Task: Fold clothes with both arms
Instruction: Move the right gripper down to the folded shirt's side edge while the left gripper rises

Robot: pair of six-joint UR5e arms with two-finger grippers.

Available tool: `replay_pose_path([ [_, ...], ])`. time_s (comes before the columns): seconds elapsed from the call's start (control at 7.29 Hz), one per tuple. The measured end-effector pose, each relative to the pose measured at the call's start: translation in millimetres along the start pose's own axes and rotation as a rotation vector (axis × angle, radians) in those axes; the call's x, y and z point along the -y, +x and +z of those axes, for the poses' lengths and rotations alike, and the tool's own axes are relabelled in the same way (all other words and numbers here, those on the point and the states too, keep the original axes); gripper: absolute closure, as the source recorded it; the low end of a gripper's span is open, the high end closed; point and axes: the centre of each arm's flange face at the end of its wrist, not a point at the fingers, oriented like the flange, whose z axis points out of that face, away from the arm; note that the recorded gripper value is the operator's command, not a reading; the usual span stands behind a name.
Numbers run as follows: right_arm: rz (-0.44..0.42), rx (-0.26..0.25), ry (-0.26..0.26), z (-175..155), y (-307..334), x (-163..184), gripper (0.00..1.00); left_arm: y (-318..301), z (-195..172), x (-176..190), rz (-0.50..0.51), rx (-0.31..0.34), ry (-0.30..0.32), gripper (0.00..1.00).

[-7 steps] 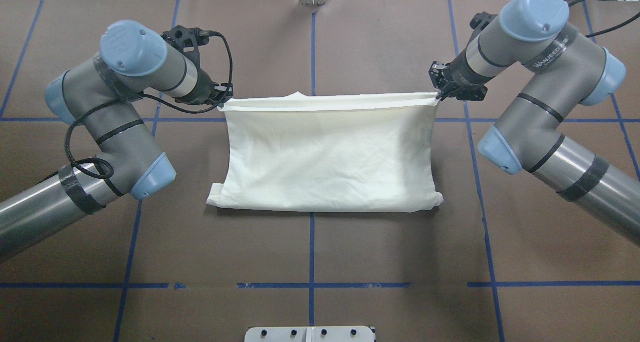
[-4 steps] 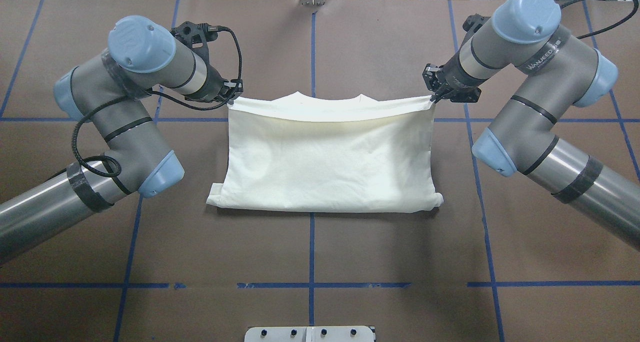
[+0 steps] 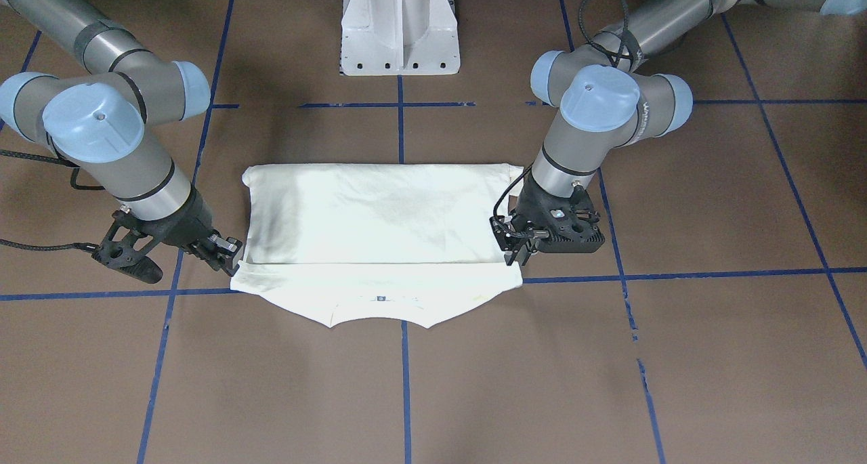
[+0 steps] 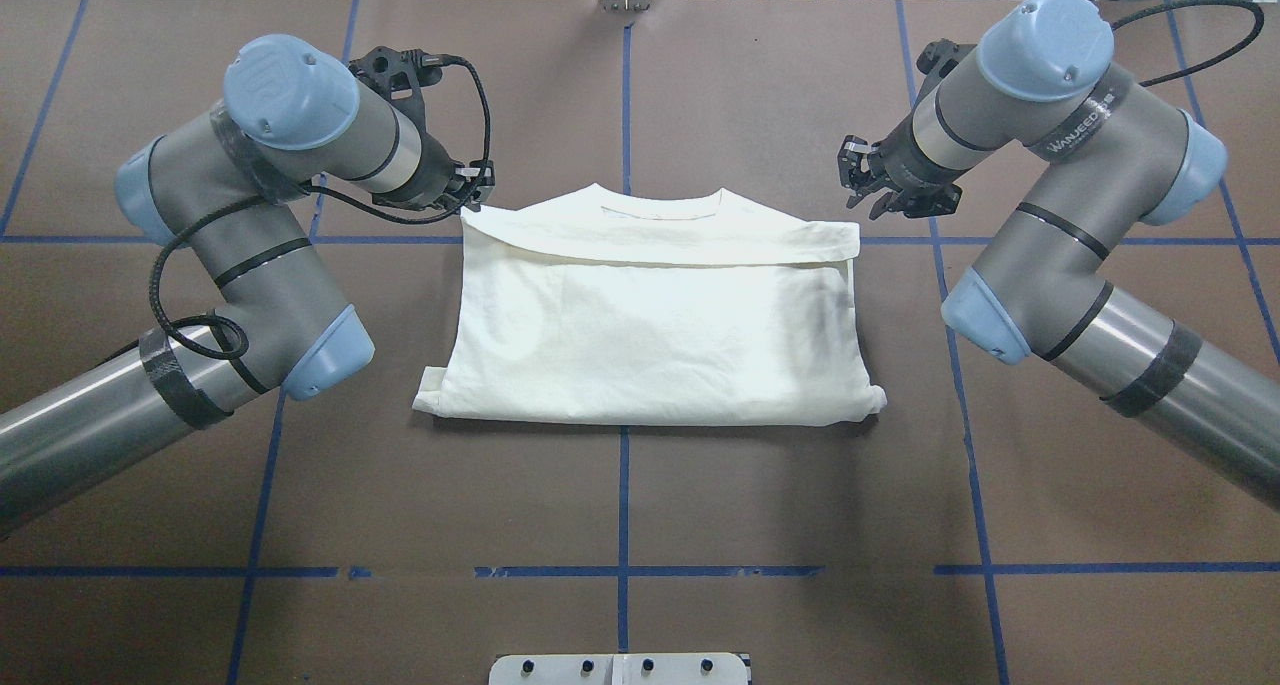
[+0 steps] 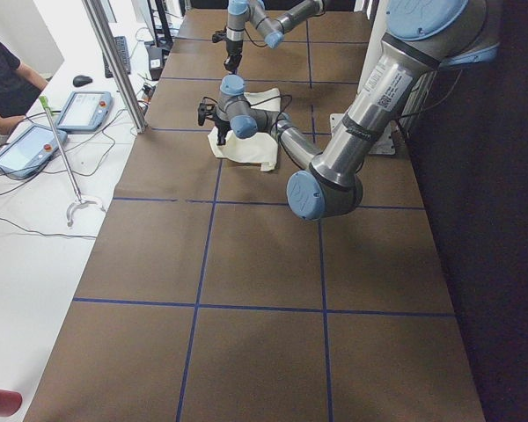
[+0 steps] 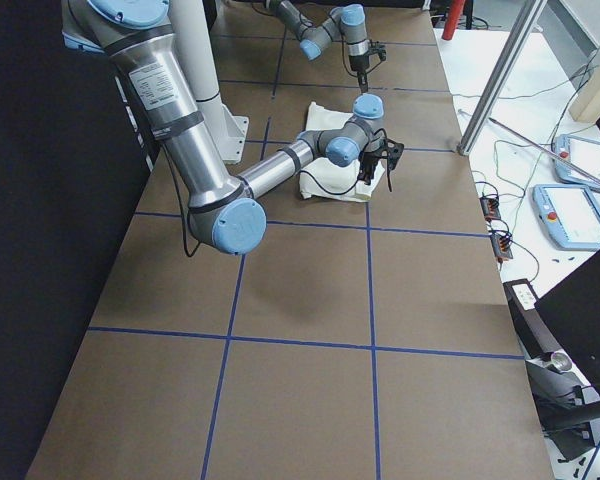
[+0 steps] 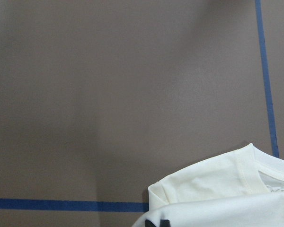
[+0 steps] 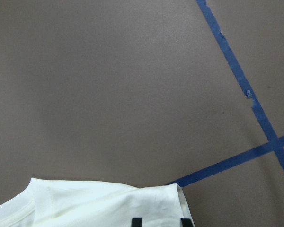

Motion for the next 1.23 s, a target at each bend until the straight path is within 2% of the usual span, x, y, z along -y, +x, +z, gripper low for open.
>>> replay_pose_path([
  [0.41,-0.036,0.045,-0.02,0,13,-23,0.0,-1,-1,0,0.007,0.003,-0.002,0.0],
  [0.96,-0.095,-0.013,-0.073,22,70,-113,0.0,-17,-40,-19,-0.002,-0.012,-0.008,0.0],
  [1.23,-0.066,-0.026,-0.1,25,81,-155,0.0,-12,-63,-26,0.004,-0.023,0.0,0.0],
])
